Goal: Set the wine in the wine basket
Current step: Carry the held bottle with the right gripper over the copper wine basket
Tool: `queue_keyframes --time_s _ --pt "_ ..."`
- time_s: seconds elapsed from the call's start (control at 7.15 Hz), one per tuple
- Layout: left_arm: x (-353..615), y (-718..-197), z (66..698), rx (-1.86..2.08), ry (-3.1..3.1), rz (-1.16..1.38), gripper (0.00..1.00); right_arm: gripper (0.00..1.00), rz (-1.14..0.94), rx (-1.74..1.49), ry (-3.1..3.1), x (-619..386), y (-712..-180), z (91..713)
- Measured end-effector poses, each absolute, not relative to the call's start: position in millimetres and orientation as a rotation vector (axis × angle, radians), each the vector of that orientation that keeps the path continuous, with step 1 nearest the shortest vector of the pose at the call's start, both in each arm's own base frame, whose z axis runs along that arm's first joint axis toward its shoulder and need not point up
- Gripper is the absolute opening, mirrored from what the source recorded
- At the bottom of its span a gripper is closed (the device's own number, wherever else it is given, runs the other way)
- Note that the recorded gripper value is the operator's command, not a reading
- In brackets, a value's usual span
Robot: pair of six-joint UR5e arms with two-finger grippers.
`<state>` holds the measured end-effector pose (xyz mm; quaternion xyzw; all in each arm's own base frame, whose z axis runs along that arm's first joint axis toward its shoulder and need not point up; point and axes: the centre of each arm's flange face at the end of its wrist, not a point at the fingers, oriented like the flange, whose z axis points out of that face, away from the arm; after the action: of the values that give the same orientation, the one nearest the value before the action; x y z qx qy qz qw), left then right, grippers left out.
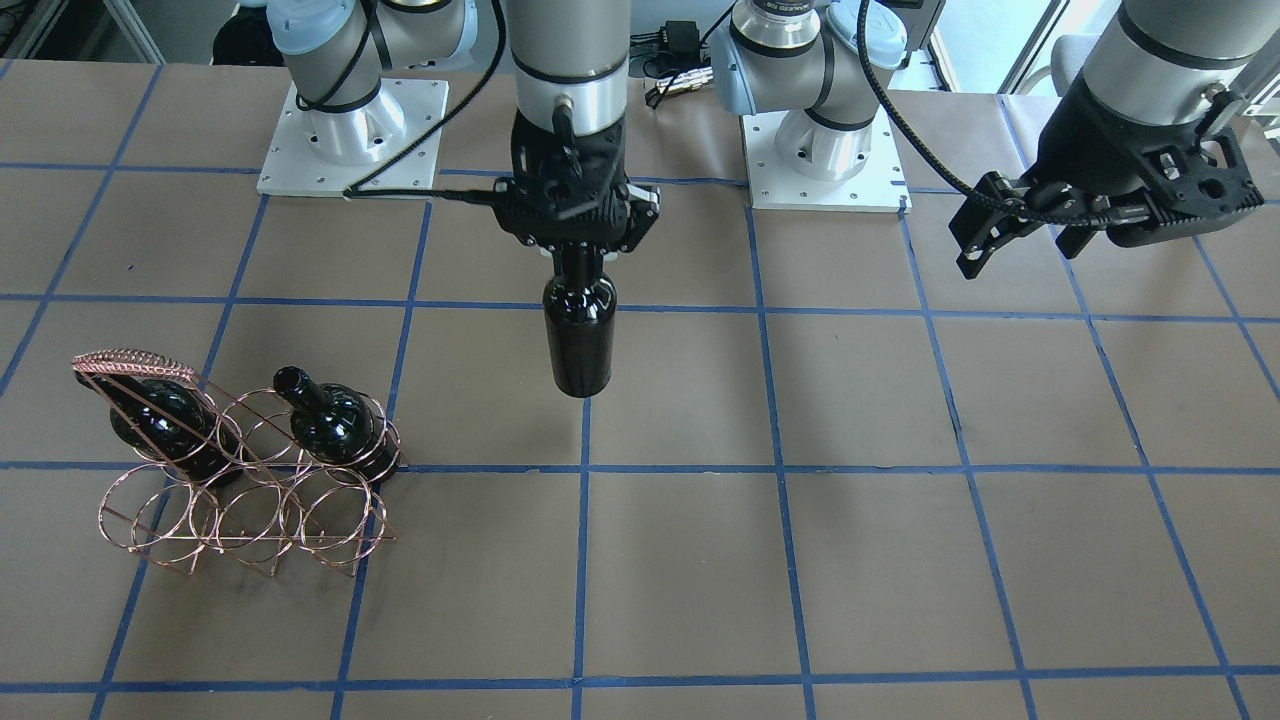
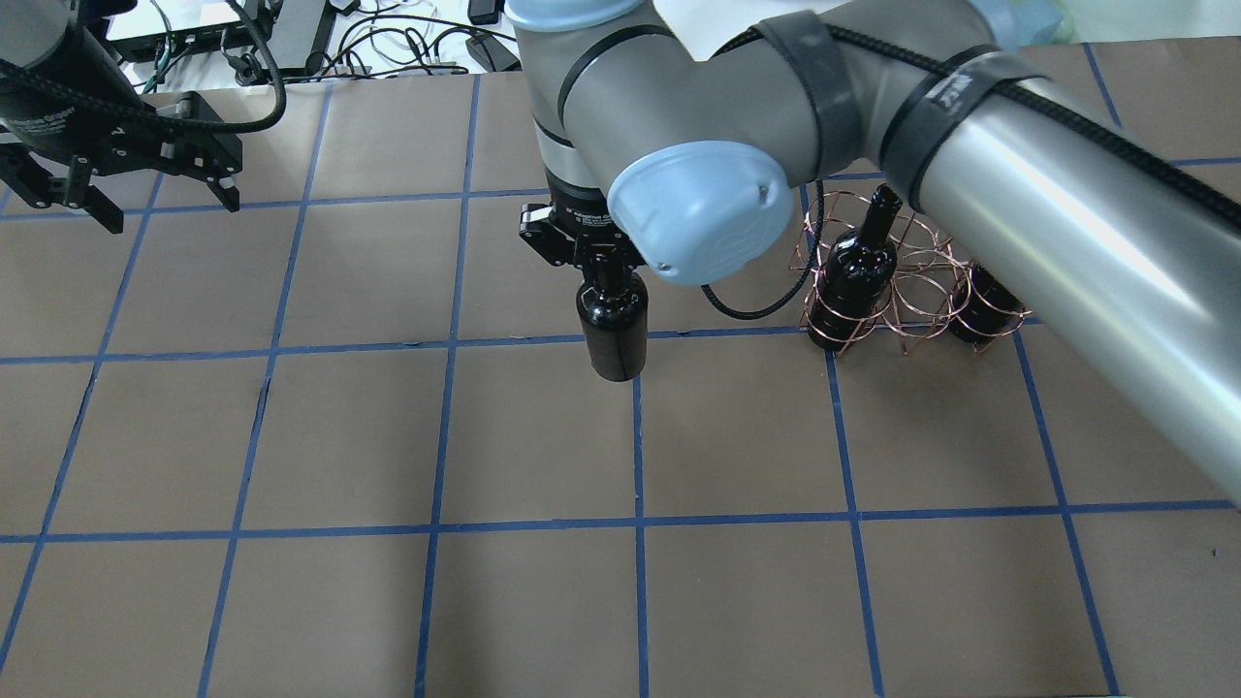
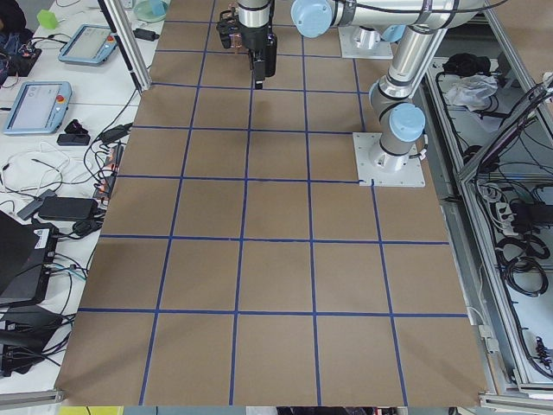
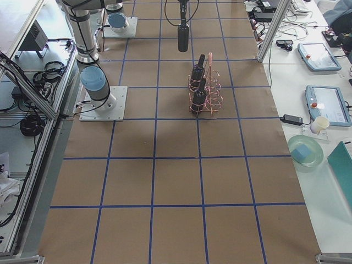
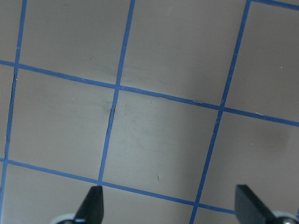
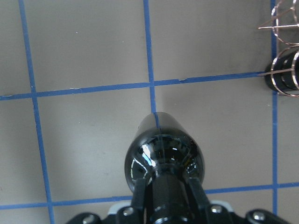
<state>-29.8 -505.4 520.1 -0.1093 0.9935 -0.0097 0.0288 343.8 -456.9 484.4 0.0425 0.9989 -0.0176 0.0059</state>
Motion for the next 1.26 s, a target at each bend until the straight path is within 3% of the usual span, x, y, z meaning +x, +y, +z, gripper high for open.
queue_keyframes --time_s 0.56,1.26 --pt "-72.8 -505.0 518.6 -0.238 3.100 -0.045 1.00 0.00 -0.043 0.063 3.211 172.1 -435.5 574.7" --pt "-101.1 -495.3 523.9 -0.170 3.111 -0.057 1.00 0.00 -0.015 0.004 3.163 37.5 -478.2 564.7"
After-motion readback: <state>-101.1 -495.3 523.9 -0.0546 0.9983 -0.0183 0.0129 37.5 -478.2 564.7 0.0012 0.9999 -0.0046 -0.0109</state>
